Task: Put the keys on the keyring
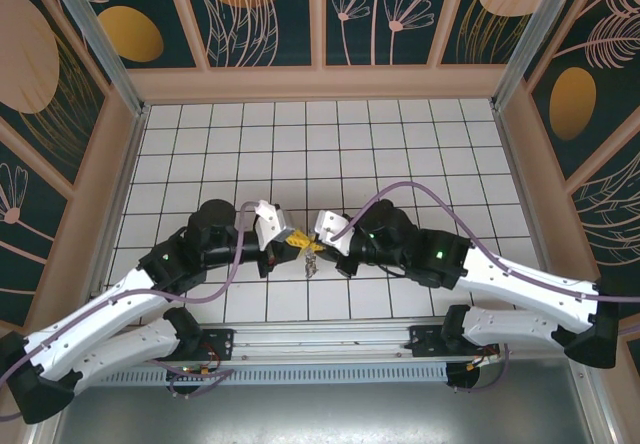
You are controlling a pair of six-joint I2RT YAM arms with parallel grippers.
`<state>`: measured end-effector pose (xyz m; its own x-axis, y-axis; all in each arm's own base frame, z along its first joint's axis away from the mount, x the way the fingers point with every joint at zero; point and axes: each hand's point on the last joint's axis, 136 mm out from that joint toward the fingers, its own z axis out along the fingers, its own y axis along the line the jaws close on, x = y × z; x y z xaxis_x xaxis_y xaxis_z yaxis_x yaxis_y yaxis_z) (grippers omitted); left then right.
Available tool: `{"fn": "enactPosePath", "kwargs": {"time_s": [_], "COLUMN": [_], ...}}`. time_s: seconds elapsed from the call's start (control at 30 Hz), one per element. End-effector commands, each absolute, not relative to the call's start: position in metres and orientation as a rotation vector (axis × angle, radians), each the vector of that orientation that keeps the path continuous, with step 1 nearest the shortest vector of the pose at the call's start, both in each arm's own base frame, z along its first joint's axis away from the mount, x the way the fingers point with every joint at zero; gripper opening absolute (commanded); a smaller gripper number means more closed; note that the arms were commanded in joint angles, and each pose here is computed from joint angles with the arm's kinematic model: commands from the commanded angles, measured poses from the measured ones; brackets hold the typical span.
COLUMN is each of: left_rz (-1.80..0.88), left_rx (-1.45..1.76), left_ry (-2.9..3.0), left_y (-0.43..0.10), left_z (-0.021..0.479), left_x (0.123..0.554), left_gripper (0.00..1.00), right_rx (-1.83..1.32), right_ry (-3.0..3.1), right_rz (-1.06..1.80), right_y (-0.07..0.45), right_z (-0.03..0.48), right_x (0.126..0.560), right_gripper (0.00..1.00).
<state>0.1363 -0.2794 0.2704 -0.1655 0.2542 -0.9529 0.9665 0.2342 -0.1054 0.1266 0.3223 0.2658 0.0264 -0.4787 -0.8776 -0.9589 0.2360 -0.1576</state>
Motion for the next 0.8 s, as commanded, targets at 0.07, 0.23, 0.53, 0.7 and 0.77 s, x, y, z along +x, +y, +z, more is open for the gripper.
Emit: {"fn": "enactPosePath", "kwargs": {"time_s": [0.07, 0.23, 0.53, 0.7, 0.77], "left_rz": [-1.205, -1.274, -1.301, -1.295, -1.293], "left_rx": [1.150, 1.144, 1.070, 1.075, 1.072], "left_ry": [1.330, 1.220, 1.082, 1.106, 1.104], "left_y": [-0.280, -0.278, -0.266, -0.268, -0.268], "left_z": [0.318, 0.332, 0.350, 0.345, 0.346], "left_x": [0.103, 0.091, 0.083, 0.085, 0.085], "left_gripper": [0.00, 0.00, 0.00, 0.00, 0.00], "right_rx": [-1.245, -1.210, -1.198, -1.168, -1.153], "right_ry": [1.453, 1.419, 1.415, 1.399, 1.394], "right_rz": [0.769, 0.877, 0.964, 0.970, 0.975], "right_y": [0.319, 0.318, 0.321, 0.317, 0.315], "right_z": [0.308, 0.312, 0.309, 0.316, 0.318], "right_x": [0.121, 0.112, 0.105, 0.105, 0.105], "right_gripper": [0.00, 0.00, 0.16, 0.21, 0.21]}}
